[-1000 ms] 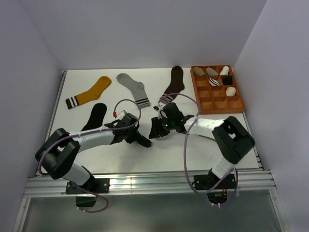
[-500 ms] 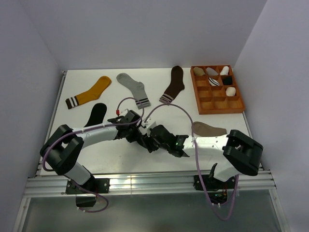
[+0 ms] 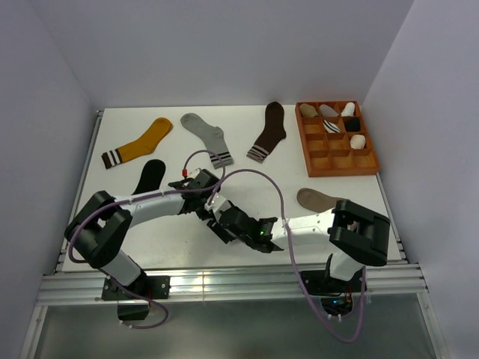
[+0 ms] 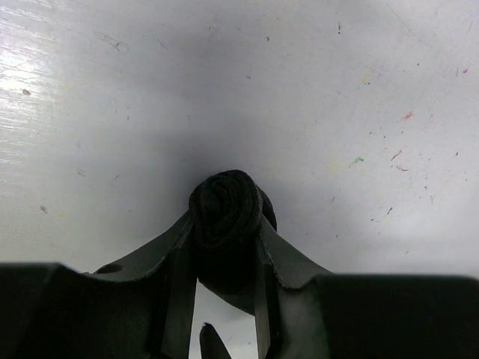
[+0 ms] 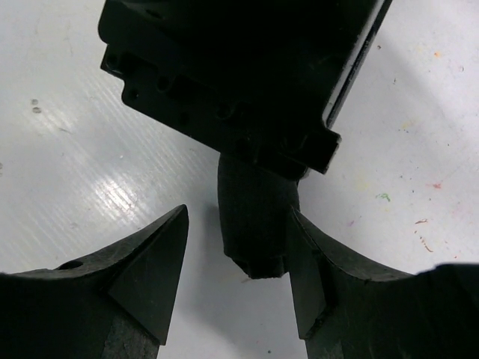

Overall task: Roll the socks
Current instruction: Pick up the sock at the center of the board.

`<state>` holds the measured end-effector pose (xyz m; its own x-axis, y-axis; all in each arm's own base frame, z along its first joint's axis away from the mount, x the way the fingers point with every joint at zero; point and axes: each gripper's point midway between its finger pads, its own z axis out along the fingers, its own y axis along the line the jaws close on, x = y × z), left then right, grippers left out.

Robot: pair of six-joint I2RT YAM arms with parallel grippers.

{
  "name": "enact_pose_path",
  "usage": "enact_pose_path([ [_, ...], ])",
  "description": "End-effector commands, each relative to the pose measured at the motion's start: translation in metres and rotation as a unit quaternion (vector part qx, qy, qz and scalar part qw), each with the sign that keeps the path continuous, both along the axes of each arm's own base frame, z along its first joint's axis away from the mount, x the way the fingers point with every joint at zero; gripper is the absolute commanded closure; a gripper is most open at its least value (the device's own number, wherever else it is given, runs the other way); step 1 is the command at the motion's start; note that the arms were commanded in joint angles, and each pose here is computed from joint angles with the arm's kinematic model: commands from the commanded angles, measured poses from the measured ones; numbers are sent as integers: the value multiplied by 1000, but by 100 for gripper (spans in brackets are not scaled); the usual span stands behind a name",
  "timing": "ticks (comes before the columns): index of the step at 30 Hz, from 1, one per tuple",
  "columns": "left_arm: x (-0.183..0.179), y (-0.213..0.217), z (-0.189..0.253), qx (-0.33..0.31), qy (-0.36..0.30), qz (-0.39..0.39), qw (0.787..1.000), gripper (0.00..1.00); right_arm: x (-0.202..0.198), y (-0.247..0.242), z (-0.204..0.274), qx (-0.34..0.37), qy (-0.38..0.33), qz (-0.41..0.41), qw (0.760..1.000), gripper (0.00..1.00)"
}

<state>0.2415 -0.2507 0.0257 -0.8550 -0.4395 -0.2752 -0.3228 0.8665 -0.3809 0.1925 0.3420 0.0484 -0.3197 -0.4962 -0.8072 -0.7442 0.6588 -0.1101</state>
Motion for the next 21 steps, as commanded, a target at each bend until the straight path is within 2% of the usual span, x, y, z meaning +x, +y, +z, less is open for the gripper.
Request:
enact_pose_path([
  [1, -16, 9, -14, 33, 37, -20, 999, 97, 10, 13, 9, 1, -29, -6, 1000, 39],
  [16, -21, 2, -19, 15, 50, -33, 998, 97, 13, 10, -37, -73, -17, -7, 997, 40],
  [21, -23, -1, -19, 6, 56, -38, 998, 95, 14, 10, -44, -83, -18, -7, 996, 47],
])
